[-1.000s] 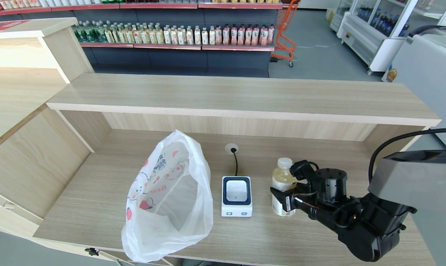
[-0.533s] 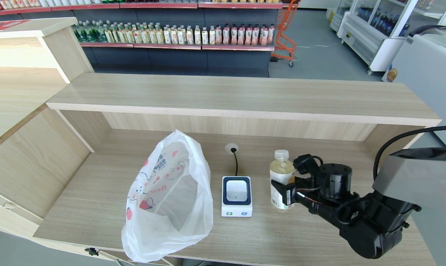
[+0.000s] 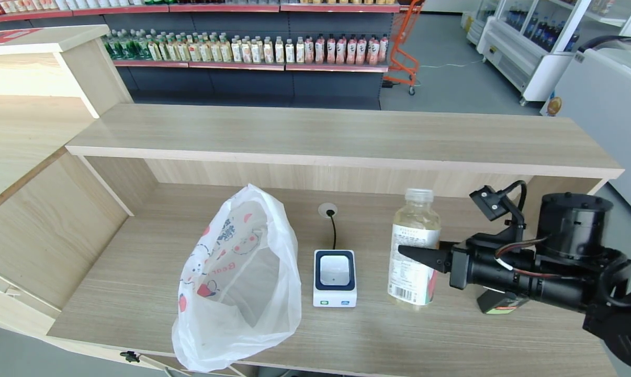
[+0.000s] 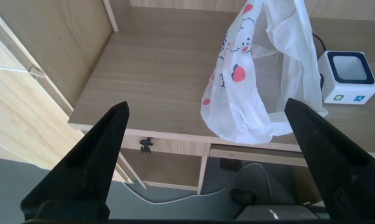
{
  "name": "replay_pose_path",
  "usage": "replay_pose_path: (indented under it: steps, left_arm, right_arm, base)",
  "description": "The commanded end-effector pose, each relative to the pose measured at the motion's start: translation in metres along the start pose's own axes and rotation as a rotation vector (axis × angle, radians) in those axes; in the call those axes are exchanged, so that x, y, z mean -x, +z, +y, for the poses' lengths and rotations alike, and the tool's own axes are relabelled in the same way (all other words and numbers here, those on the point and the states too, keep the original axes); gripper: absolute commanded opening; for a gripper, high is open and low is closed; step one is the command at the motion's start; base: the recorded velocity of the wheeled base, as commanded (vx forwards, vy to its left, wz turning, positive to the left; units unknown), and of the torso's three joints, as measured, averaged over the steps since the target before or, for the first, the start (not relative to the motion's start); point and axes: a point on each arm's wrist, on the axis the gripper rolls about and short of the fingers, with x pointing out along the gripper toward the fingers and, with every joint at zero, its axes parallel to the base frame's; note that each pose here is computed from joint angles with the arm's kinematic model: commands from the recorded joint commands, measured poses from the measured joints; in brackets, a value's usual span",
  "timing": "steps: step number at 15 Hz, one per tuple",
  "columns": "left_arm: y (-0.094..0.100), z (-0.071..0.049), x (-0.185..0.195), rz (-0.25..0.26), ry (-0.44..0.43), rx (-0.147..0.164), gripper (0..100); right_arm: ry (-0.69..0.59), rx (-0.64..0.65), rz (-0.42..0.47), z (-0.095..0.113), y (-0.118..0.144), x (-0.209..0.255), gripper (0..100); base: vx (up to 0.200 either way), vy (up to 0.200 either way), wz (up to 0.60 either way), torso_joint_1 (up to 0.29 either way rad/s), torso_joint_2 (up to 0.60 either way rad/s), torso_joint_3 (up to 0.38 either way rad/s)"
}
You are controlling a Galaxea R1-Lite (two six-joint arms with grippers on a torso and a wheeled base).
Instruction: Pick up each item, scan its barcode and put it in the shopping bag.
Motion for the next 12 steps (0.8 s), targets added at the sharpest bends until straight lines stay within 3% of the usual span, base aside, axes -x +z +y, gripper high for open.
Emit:
replay_pose_path:
  steps: [1,4,12]
  left_arm:
    - [0.0,0.0,0.0,0.0,0.0,0.0,100]
    - [0.0,0.0,0.0,0.0,0.0,0.0,100]
    - [0.0,0.0,0.0,0.0,0.0,0.0,100]
  right_arm:
    - [0.155,0.005,-0.062,0.037,0.021,0.025,0]
    - [0.313,-0.056,-0.023,0.053,0.023,0.025,0]
    - [0.426,-0.089,0.045,0.071,0.005,0.0,0]
  base:
    - [0.0,0.0,0.0,0.0,0.0,0.0]
    - [0.0,0.0,0.0,0.0,0.0,0.0]
    - [0.0,0.0,0.0,0.0,0.0,0.0]
